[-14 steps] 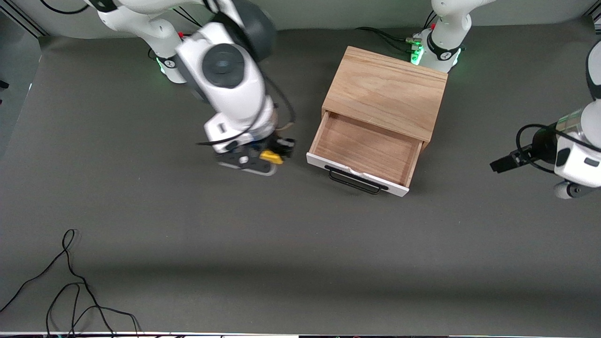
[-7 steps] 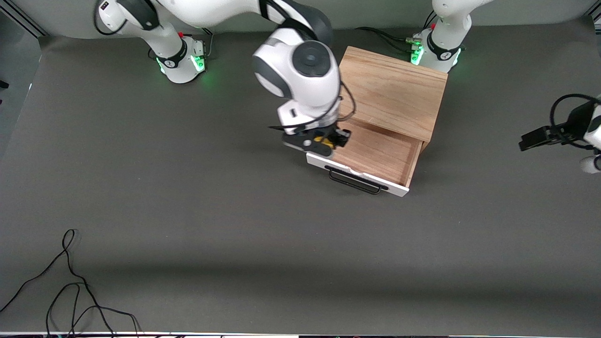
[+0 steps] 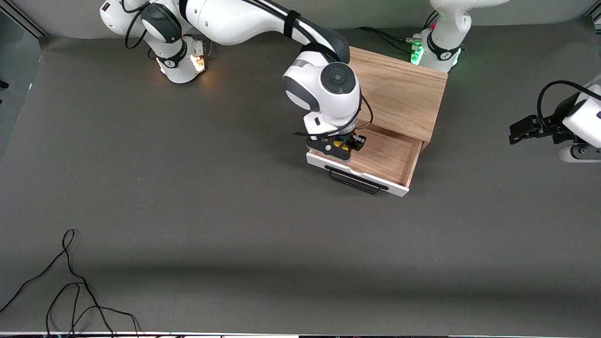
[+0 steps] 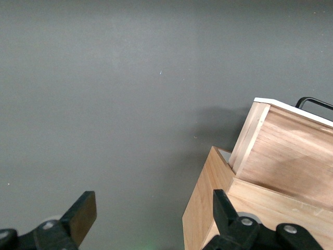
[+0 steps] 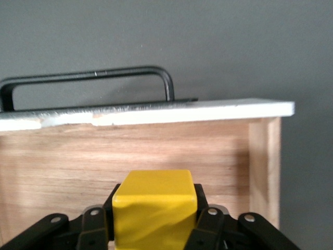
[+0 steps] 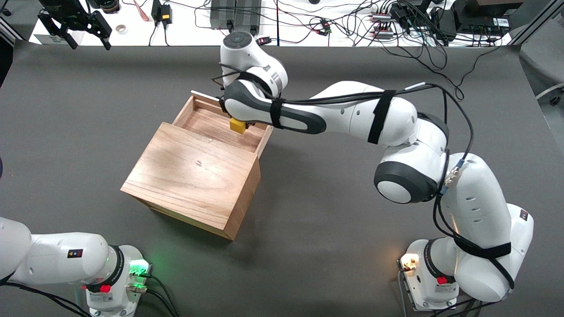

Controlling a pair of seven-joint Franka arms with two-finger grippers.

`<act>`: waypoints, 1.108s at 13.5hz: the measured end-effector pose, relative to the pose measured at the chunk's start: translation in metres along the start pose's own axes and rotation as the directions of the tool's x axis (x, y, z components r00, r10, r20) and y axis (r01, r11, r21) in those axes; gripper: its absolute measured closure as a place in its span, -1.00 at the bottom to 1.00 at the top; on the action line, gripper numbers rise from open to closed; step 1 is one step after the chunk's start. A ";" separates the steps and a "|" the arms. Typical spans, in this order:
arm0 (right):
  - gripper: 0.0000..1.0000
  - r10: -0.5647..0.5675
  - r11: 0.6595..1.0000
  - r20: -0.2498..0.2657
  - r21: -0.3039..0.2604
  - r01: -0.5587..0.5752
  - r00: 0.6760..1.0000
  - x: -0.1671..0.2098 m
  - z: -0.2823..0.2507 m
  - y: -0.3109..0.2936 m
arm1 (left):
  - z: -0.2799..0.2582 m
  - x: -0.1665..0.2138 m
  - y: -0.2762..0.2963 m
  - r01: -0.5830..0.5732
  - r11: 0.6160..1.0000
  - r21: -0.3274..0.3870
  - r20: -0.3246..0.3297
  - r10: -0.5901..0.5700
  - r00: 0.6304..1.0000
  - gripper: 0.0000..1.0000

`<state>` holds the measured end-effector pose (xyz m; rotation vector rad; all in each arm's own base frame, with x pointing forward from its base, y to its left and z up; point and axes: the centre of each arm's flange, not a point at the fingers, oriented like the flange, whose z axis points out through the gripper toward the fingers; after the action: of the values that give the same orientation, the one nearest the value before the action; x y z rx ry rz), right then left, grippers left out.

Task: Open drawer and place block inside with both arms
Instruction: 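Lower the yellow cube into the open drawer with the right gripper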

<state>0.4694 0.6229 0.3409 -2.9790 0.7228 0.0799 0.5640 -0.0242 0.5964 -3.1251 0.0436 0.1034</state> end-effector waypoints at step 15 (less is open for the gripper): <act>-0.89 0.045 0.999 0.004 -0.025 -0.045 0.999 -0.002 0.036 -0.002 | -0.003 0.001 0.009 -0.021 1.000 0.001 -0.026 0.021 0.999 -1.00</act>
<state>0.4679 0.6287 0.3056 -2.9849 0.7945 0.0984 0.5652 -0.0335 0.5993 -3.1256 0.0765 0.0635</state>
